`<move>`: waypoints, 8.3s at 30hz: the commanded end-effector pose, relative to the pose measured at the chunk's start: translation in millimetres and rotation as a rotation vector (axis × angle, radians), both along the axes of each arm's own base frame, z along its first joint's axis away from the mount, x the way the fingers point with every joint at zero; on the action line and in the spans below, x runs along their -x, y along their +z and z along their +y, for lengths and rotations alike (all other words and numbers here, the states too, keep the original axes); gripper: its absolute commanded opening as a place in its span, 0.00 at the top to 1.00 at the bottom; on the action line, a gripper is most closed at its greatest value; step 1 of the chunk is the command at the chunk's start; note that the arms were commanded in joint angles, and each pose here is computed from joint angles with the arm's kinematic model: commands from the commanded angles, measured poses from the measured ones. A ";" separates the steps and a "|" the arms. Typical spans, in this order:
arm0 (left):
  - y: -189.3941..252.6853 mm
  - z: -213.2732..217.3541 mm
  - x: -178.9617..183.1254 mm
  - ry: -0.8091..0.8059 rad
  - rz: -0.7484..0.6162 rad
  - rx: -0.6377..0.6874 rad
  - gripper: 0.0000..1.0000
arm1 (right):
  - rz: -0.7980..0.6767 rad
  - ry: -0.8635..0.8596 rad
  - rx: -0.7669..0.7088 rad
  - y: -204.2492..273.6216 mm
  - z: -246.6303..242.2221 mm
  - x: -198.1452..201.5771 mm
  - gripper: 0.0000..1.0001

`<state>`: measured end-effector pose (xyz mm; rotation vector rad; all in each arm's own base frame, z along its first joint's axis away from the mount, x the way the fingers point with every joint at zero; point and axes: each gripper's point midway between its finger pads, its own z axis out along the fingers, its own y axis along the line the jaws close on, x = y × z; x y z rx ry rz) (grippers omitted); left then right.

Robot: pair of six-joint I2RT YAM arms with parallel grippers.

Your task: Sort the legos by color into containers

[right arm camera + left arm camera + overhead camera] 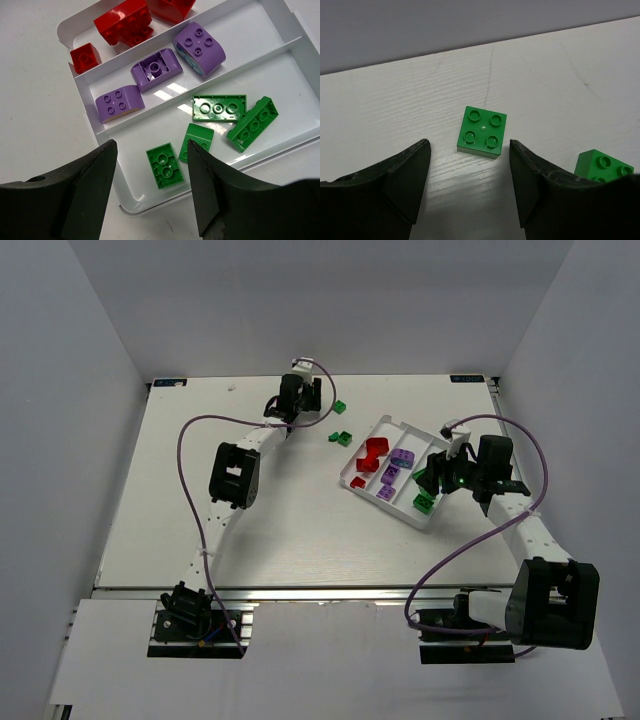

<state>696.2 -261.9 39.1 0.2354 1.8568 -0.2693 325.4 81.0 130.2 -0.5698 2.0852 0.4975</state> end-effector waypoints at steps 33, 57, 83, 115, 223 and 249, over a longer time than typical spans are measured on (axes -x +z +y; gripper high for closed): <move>12.2 -15.3 8.6 -0.068 -0.030 0.073 0.79 | -0.074 -0.014 -0.012 24.9 -5.0 -19.2 0.36; 178.8 -49.6 164.3 -0.277 0.020 0.417 1.00 | -0.107 0.007 -0.037 39.0 0.6 -2.6 0.41; 113.2 -251.4 418.3 -0.866 0.544 0.478 0.96 | -0.280 -0.401 -0.009 135.4 -60.9 -19.8 0.89; 185.7 -175.0 357.3 -0.445 0.290 0.522 0.83 | -0.405 -0.063 -0.004 165.9 -19.6 -16.0 0.16; 138.7 129.8 330.5 0.231 0.370 0.640 0.04 | 0.021 0.005 0.028 62.0 26.0 -83.2 1.00; 120.8 135.6 347.5 0.260 0.402 0.630 0.03 | 0.196 -0.128 0.139 -41.8 -38.1 -105.3 0.50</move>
